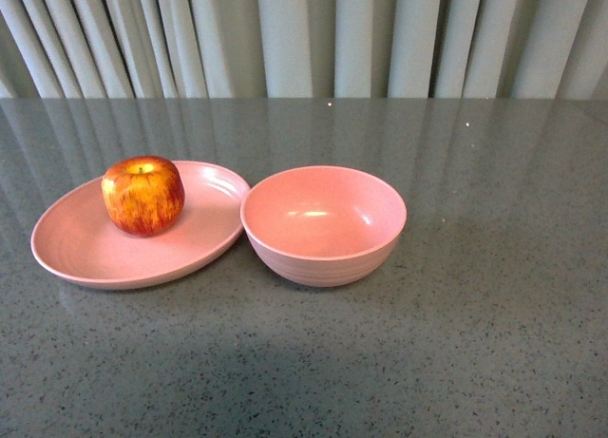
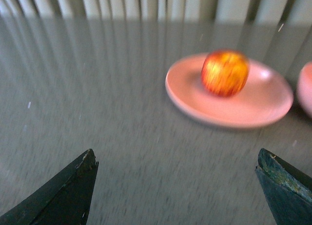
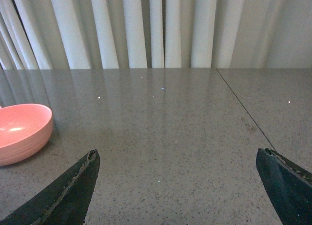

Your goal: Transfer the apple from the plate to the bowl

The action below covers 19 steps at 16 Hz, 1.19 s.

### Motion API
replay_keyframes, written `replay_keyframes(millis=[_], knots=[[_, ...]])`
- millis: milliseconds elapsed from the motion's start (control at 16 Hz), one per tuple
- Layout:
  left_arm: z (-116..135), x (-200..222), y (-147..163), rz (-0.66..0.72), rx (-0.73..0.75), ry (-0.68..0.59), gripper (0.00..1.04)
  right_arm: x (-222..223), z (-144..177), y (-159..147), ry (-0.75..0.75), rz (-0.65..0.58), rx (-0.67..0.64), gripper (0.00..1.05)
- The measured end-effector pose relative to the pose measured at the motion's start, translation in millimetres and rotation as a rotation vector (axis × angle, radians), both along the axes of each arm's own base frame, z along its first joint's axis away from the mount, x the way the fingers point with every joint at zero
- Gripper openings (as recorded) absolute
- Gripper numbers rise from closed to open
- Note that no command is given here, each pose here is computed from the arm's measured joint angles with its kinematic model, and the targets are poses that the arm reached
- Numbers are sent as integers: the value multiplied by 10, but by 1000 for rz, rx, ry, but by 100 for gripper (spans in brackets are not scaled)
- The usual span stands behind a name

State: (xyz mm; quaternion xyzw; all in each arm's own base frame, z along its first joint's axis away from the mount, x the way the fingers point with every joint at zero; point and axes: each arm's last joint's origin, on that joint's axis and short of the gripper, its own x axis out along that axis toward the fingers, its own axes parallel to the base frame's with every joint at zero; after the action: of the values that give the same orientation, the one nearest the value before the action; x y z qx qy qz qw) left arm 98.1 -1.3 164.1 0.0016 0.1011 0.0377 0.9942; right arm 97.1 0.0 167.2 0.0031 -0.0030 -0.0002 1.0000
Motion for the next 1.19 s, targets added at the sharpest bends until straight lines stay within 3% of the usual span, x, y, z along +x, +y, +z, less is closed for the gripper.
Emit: replay_keyframes(millis=[62, 375, 562, 688, 750, 812, 1188], knots=[[4, 22, -5, 12, 5, 45, 98, 0, 0, 0, 0, 1, -1, 98], [321, 217, 8, -52, -18, -65, 98, 0, 0, 0, 0, 0, 0, 98], [702, 669, -31, -156, -6, -135, 98, 0, 0, 0, 0, 0, 0, 98], [848, 1129, -161, -246, 0, -83, 98, 0, 0, 0, 0, 0, 0, 98], [807, 1560, -295, -318, -15, 35, 98, 0, 0, 0, 0, 0, 0, 98], [651, 2205, -427, -300, -14, 179, 98, 0, 0, 0, 0, 0, 0, 98], [237, 2552, -545, -268, -41, 363, 98, 0, 0, 0, 0, 0, 0, 98]])
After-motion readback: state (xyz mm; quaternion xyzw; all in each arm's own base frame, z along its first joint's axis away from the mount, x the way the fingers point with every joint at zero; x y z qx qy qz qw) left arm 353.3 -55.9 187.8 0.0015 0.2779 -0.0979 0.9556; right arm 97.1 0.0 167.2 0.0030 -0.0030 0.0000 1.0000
